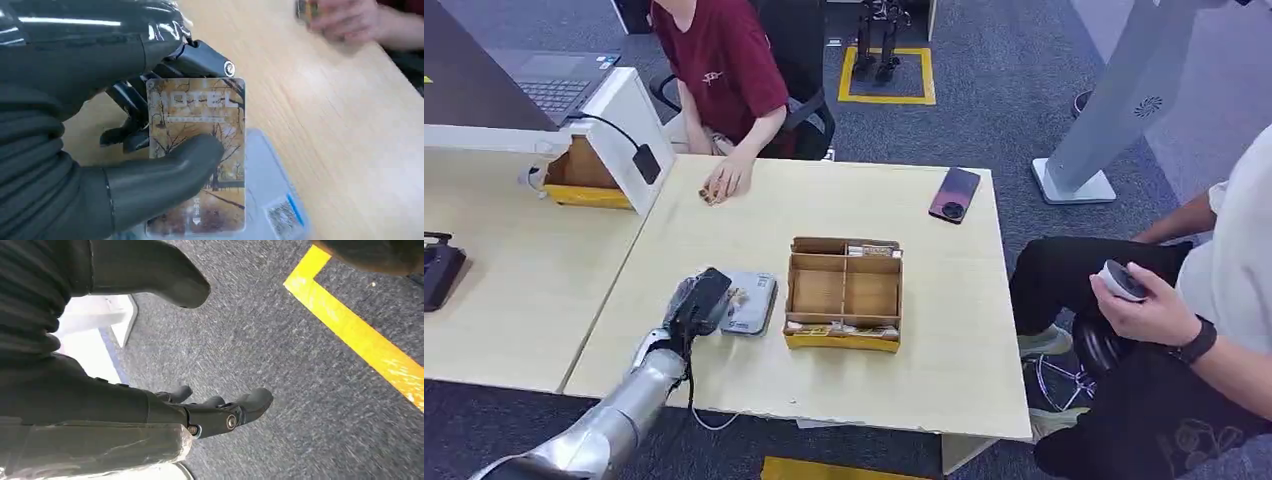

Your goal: Pass the card to the sensor for recognition and then transmit it.

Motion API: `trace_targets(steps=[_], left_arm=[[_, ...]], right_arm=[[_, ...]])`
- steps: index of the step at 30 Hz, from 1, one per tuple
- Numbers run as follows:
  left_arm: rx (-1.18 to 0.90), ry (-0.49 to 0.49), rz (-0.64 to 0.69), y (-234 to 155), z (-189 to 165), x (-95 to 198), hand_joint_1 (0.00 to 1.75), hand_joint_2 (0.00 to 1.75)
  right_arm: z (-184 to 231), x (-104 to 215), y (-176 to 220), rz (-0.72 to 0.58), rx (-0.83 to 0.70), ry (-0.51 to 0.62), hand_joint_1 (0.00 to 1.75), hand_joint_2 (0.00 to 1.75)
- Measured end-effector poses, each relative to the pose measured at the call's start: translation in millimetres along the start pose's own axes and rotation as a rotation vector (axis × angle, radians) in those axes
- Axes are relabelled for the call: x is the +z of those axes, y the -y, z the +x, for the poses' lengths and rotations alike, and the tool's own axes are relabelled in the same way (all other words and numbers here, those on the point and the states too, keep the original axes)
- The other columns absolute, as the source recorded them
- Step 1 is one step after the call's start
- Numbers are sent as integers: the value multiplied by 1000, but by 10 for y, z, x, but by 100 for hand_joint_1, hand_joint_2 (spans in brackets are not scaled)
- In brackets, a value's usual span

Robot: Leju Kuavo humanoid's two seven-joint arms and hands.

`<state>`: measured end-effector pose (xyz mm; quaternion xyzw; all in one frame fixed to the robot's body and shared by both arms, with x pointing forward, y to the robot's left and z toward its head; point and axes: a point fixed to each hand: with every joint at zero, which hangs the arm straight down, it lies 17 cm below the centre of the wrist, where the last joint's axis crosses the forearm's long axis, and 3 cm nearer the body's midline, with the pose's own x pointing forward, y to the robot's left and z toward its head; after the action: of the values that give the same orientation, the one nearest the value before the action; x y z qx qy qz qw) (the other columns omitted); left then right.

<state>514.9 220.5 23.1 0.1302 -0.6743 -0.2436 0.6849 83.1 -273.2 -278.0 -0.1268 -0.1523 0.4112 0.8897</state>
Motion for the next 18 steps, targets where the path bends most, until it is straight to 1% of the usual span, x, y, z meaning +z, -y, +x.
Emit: trace_targets(steps=[2,4,7,10,13,18], left_arm=[[181,53,20,-3,178,32,175,175],[282,102,80,-130,396,-2,175,175],[307,181,187,-465,681,-77,175,175],[336,231,276,-752,855,-110,175,175],[343,283,335,-926,993,-113,175,175],[341,351,382,-1080,1220,-161,175,175]], right_arm=[[1,0,2,-1,1,1,0,175],[-3,1,-3,0,4,1,0,175],[5,4,-14,2,15,3,0,175],[25,5,-24,4,21,7,0,175],[37,7,-34,8,34,12,0,175],[55,6,-39,12,55,15,0,175]])
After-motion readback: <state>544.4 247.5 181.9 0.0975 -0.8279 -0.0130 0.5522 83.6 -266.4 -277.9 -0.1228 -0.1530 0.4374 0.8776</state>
